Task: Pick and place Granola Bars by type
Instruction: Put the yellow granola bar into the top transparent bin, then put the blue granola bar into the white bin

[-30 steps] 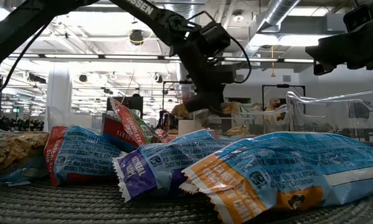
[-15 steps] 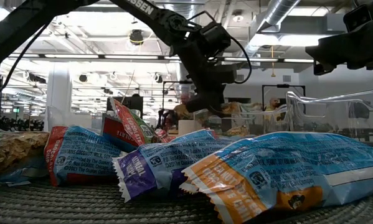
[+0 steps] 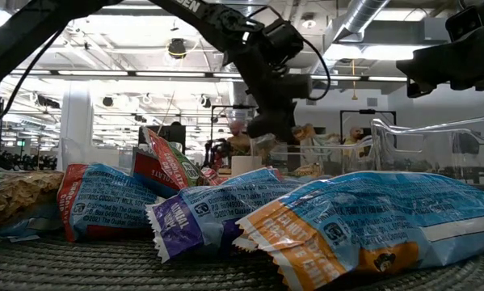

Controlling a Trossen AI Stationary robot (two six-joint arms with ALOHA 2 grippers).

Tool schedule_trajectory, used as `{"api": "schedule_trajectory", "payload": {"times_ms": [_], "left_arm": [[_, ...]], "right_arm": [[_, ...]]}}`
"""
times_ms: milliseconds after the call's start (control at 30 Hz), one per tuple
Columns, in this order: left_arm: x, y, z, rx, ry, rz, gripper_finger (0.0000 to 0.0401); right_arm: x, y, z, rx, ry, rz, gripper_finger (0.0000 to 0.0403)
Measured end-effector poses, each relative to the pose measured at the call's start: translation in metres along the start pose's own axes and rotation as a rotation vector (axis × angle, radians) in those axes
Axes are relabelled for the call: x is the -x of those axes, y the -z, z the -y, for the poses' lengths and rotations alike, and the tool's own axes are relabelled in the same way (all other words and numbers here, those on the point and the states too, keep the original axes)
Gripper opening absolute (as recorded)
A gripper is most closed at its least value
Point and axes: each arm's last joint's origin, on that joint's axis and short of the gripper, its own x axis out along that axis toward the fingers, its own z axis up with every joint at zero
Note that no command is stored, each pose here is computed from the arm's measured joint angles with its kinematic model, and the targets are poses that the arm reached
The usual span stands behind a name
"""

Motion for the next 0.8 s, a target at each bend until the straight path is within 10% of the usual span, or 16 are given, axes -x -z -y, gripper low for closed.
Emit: {"api": "schedule_trajectory", "payload": {"times_ms": [233, 800], "left_arm": [[0.0055, -0.0034, -0.0014, 0.089, 0.024, -0.009, 0.0105], [0.0075, -0.0089, -0.0062, 0.069, -0.13, -0.075, 0.0313]], "right_arm": [[0.0, 0.0, 0.0, 0.0, 0.0, 0.0, 0.0133], [0.0, 0.0, 0.0, 0.0, 0.0, 0.0, 0.0133]]}}
